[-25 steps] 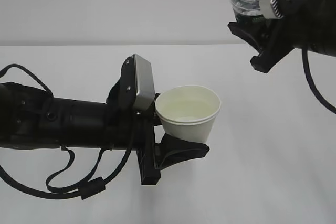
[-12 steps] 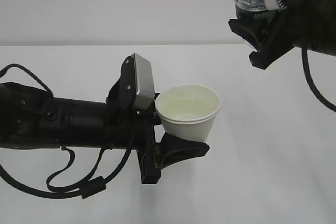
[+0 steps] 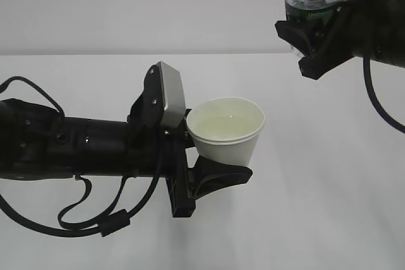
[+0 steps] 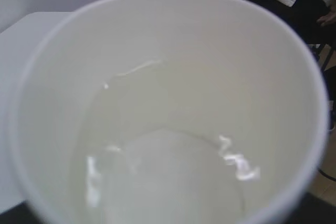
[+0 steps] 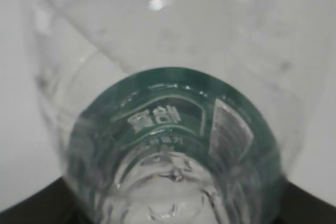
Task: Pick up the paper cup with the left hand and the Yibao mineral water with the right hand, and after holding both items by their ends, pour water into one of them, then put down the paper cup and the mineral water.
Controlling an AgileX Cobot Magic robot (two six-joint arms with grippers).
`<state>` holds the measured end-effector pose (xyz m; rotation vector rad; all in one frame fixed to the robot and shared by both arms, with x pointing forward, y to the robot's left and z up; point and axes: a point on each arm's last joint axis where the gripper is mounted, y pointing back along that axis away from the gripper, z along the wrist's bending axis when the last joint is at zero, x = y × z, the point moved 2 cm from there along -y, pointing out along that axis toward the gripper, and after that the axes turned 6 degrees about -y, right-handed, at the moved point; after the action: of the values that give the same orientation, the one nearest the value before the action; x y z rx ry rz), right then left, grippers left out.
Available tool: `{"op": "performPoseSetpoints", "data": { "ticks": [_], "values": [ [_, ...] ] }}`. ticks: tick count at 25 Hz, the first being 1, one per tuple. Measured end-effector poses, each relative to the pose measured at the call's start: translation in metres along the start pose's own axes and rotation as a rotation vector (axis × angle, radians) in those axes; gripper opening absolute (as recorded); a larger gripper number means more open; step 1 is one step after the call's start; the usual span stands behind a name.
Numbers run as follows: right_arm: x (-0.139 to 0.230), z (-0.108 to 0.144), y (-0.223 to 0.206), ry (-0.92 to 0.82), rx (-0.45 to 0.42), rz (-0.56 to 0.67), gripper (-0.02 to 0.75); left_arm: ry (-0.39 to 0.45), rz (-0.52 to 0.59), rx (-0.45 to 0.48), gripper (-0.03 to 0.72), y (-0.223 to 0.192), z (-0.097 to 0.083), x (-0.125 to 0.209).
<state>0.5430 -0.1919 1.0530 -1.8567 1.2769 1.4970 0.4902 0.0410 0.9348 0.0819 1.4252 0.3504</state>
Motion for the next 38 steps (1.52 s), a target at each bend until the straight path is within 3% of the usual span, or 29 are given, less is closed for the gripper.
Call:
{"op": "performPoseSetpoints", "data": {
  "ticks": [38],
  "values": [
    [0.0000, 0.0000, 0.0000, -0.331, 0.000, 0.000, 0.432, 0.002, -0.001, -0.003, 0.445, 0.0000, 0.0003, -0.0001]
  ]
}}
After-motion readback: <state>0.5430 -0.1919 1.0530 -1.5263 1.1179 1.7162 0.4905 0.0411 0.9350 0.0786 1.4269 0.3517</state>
